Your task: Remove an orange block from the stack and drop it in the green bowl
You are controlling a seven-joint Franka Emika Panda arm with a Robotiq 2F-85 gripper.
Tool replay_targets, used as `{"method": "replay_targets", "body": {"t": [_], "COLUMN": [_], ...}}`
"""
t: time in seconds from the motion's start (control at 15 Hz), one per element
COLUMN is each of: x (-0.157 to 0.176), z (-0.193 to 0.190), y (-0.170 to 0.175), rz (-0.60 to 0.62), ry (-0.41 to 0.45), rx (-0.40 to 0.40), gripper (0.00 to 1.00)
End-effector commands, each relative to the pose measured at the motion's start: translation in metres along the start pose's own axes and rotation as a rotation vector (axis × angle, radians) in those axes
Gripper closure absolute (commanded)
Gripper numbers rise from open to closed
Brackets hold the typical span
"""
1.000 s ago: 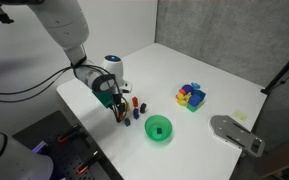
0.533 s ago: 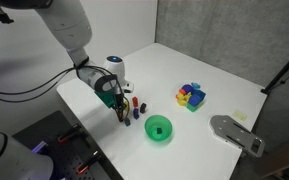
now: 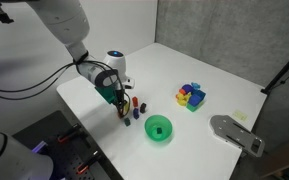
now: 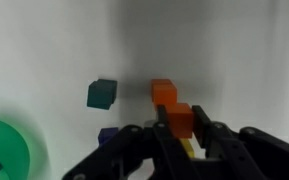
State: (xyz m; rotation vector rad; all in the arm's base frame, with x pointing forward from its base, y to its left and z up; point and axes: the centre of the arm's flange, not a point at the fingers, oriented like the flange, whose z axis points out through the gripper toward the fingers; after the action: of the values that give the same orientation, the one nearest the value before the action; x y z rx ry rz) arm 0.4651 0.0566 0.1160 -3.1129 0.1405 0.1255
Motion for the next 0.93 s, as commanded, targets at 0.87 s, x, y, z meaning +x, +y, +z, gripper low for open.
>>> {"method": "replay_targets", "body": {"t": [0.87], "x": [0.080], "z": [-0.044], "y": [0.186], "rz": [0.283], "ry": [0.072], "rx": [-0.161], "gripper": [0.91]}}
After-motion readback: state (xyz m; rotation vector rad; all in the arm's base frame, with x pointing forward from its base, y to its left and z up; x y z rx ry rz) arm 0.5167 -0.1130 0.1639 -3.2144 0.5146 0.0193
